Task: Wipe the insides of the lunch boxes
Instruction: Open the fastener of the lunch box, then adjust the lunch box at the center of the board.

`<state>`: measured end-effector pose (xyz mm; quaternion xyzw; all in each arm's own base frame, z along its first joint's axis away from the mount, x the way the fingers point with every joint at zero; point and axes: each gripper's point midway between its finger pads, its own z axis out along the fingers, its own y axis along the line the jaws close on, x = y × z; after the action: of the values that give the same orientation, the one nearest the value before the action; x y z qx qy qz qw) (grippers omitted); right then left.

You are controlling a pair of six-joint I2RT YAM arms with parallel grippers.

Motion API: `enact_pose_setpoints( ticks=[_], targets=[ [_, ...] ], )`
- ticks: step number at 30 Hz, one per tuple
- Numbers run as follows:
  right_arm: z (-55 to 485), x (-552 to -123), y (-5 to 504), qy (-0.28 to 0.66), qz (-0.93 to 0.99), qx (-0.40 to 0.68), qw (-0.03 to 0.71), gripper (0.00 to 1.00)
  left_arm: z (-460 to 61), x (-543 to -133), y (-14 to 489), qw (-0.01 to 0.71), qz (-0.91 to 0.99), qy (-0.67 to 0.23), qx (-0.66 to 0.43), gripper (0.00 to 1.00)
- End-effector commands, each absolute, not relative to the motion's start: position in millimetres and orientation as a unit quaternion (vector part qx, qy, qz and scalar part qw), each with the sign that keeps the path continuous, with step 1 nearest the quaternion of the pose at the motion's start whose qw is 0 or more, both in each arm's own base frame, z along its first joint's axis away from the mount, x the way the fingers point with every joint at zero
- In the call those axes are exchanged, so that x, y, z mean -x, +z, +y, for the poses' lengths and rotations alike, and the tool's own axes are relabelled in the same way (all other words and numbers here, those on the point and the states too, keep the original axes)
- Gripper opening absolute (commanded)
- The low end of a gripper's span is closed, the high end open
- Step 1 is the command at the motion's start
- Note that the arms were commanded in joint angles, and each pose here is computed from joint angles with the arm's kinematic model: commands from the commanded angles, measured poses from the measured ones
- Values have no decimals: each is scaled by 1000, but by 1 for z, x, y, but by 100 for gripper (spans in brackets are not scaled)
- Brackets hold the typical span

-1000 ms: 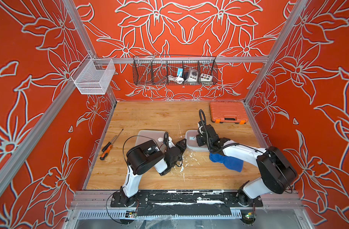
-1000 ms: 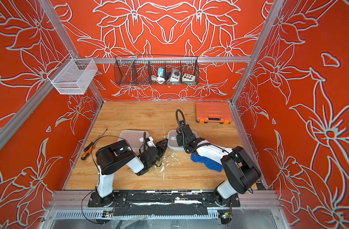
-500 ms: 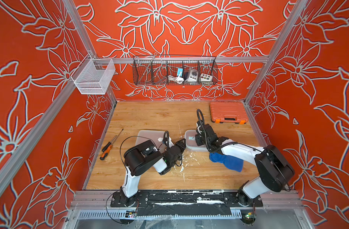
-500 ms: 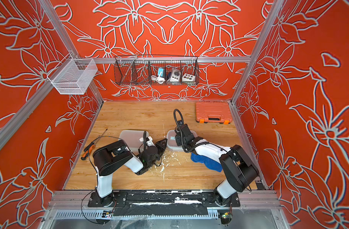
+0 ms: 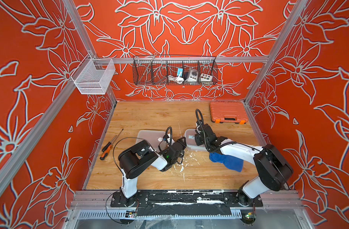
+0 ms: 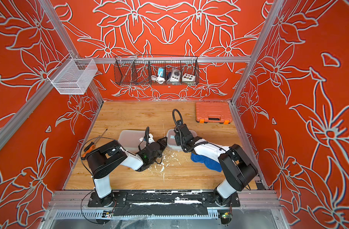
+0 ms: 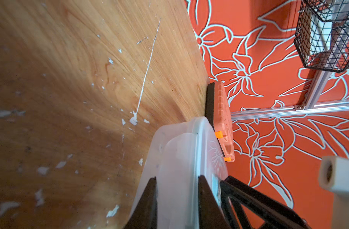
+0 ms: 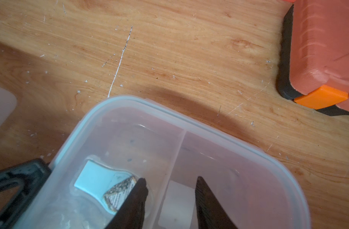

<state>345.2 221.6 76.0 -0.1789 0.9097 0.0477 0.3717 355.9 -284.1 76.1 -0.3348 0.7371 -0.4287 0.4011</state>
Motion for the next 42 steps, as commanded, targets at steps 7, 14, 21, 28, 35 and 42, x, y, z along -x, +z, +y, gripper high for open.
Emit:
enact_pose_setpoints(
  ticks=[7,14,21,28,35,42],
  targets=[
    [184,-251,-27,-6,961,239,136,43,-299,-354,98,420,767,-408,263,0],
    [184,-251,-26,-6,962,237,136,43,-296,-352,99,418,756,-423,274,0],
    [192,-260,-9,8,963,223,154,47,-294,-355,115,422,754,-423,273,23],
    [204,-286,62,45,959,174,219,53,-281,-347,131,416,770,-397,275,65],
    [167,-287,95,124,966,32,224,59,-268,-355,192,469,770,-368,226,75],
    [146,-278,136,146,956,4,256,64,-284,-393,208,451,789,-406,92,76]
  ],
)
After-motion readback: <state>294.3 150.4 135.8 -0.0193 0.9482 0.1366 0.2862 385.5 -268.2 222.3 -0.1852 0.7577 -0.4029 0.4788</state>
